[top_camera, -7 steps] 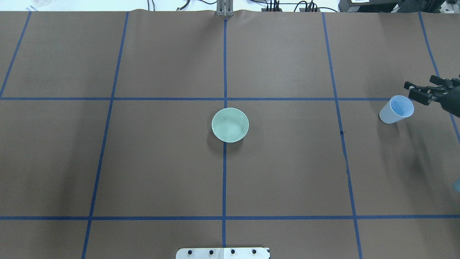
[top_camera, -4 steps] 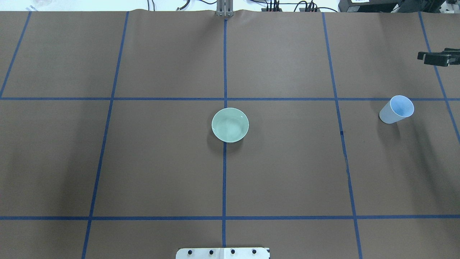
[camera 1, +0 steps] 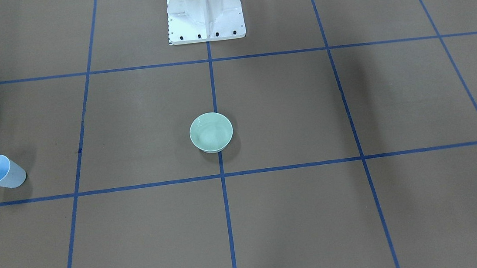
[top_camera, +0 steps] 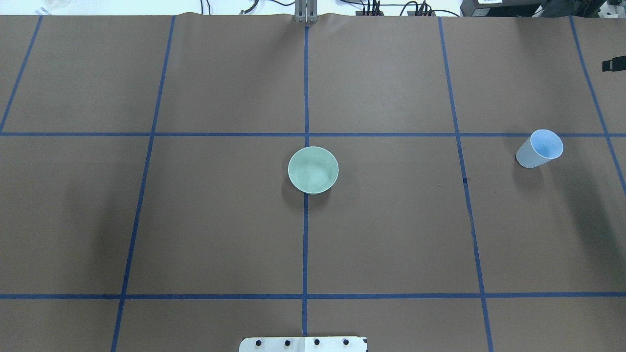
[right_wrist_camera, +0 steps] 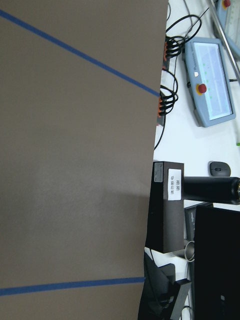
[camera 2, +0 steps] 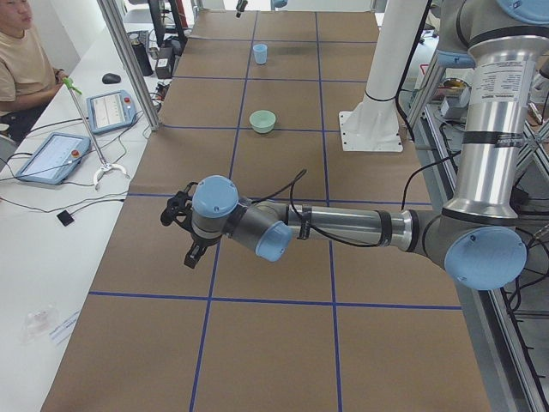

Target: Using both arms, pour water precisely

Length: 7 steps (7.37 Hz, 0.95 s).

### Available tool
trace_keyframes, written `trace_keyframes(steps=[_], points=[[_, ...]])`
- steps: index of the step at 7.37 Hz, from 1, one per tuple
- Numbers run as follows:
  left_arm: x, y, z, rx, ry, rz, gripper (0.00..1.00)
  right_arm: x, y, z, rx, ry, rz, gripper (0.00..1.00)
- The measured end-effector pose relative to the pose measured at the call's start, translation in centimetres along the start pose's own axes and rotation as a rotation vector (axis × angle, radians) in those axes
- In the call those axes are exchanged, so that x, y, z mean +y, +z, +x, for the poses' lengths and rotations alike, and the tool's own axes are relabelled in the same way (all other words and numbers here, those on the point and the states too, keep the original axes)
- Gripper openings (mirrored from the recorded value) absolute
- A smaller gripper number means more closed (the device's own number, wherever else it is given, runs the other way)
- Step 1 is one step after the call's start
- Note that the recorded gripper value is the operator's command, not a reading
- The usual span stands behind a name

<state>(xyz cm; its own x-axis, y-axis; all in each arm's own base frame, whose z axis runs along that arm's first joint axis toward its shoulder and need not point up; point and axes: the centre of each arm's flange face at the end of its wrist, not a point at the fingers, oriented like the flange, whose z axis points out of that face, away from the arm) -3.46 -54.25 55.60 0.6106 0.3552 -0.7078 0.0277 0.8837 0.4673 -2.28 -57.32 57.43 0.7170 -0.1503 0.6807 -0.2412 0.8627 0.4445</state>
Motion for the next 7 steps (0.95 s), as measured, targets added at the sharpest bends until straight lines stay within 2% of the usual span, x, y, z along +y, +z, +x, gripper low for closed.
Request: trace_keyframes(steps=[2,4,6,7], points=[[-3.4,2.8,7.5,0.059,-0.088,-0.016,1.0,0.4,-0.8,4.2,0.049,-0.039,-0.134,1.0],[-6.9,6.5,16.0,0.121,-0.163,-0.054,1.0,1.3,-1.6,7.7,0.069,-0.085,-0.277,1.0],[-9.4,11.2,24.7,0.116,-0.24,-0.073,1.0,3.1,-2.0,10.6,0.072,-0.086,-0.395,1.0],[-10.0,13.3,29.1,0.118,-0.295,-0.084,1.0,4.7,-2.1,11.8,0.07,-0.066,-0.43,1.0]])
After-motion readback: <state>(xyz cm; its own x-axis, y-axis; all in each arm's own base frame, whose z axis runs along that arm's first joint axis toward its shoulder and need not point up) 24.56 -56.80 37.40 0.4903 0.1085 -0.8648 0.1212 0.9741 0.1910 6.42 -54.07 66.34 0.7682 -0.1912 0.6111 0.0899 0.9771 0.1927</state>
